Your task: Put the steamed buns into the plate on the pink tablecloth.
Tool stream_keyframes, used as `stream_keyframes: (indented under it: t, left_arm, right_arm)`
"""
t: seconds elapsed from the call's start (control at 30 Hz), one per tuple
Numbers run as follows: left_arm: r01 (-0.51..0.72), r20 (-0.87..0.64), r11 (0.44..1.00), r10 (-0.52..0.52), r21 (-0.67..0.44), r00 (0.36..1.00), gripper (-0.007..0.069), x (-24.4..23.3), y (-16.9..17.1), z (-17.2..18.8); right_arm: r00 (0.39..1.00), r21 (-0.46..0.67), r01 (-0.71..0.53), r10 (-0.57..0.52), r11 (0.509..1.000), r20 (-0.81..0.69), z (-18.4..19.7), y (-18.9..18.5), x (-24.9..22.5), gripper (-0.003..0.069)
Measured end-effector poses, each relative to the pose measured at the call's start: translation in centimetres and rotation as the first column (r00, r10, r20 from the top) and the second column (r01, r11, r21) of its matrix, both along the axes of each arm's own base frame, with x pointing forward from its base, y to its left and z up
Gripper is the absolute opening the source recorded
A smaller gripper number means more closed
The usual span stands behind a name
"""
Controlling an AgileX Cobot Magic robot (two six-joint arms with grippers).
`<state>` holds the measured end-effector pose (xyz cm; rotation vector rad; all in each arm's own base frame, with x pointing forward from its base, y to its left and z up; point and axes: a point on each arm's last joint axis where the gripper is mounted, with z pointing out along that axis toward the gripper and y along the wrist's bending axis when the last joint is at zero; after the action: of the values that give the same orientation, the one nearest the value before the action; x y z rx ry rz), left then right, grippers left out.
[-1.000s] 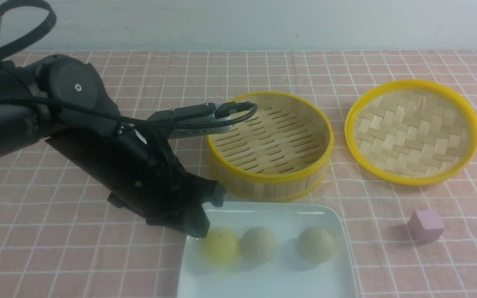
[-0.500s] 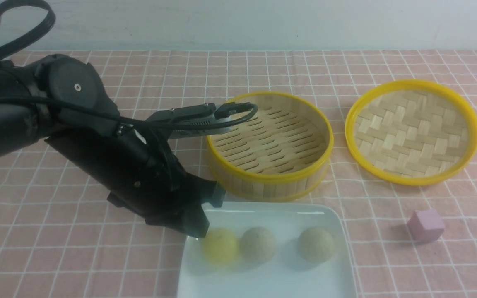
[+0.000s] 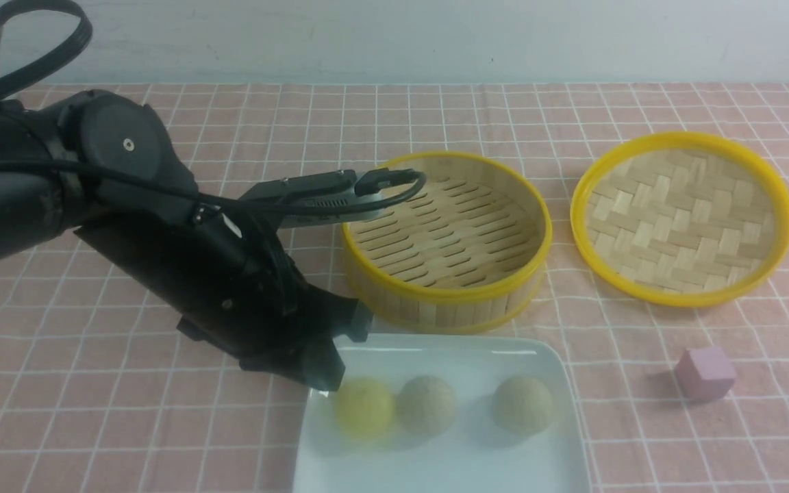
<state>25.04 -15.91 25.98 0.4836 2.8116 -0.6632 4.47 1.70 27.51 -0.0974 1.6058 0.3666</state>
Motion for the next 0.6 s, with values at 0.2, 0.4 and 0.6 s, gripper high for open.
stream_keyframes:
  t: [0.2,0.4,0.6]
  left_arm:
    - [-0.001,0.007,1.0,0.001,-0.001,1.0,0.003,0.1,0.0,0.0]
    - [-0.007,0.031,1.0,0.007,-0.006,0.999,0.003,0.3,0.0,0.1]
    - [0.023,0.061,1.0,-0.023,-0.003,0.998,0.003,0.3,0.0,0.2]
  right_arm:
    - [0.998,-0.085,0.061,-0.063,0.995,-0.022,-2.6,-0.4,0.2,0.0043]
    - [0.979,-0.146,0.143,-0.161,0.979,-0.121,-7.7,-0.9,0.7,0.0051]
    - [0.953,-0.171,0.185,-0.22,0.968,-0.209,-10.1,-1.2,0.8,0.0061]
